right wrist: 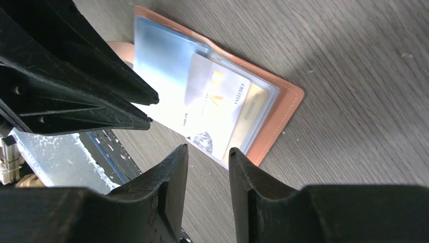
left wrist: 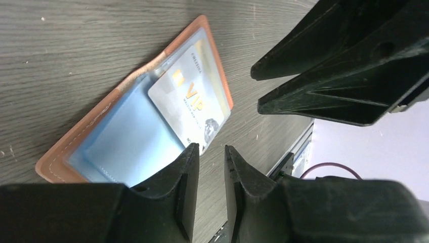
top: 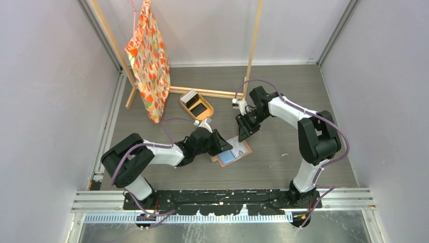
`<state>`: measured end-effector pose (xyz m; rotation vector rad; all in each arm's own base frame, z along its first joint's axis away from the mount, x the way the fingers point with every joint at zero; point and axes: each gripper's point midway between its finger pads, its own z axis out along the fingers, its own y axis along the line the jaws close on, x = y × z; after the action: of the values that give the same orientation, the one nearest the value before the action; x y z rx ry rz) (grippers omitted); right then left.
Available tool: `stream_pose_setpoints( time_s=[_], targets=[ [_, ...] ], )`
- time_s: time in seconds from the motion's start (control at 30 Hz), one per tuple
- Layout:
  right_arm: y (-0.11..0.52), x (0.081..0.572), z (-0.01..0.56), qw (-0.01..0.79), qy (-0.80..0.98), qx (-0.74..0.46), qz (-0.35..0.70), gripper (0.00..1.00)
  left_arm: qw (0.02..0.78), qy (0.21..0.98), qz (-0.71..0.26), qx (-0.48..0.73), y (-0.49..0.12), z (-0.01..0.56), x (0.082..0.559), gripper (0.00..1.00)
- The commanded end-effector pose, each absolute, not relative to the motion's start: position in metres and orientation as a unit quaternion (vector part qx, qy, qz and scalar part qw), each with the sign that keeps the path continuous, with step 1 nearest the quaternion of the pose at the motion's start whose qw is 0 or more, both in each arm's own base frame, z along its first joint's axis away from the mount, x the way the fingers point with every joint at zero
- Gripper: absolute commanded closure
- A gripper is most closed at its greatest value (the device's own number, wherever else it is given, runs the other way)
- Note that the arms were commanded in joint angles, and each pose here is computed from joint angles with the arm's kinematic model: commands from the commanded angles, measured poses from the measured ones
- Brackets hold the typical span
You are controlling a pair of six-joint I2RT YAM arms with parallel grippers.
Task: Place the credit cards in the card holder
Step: Insert the credit card at the center of the board.
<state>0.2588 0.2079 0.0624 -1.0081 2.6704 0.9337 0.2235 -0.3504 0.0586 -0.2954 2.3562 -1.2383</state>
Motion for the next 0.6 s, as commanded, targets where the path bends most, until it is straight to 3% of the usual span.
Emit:
stream_pose_setpoints(
  time_s=[0.0,0.37,0.57],
  targets=[
    [0.220,0.255,0.087,0.105,0.858,-0.364,0.346,0.60,0.266,0.856,-0.435,-0.084,-0.336,0.070,0.226,0.73],
    [0.257,0.226,0.088,0.095,0.825,-0.404,0.383,0.96,0.261,0.882,-0.378,-0.100,-0.303,0.046,0.219,0.85],
    [0.274,0.228,0.063,0.099,0.857,-0.382,0.331,0.99,0.251,0.889,-0.368,-0.106,-0.298,0.041,0.214,0.88]
  ],
)
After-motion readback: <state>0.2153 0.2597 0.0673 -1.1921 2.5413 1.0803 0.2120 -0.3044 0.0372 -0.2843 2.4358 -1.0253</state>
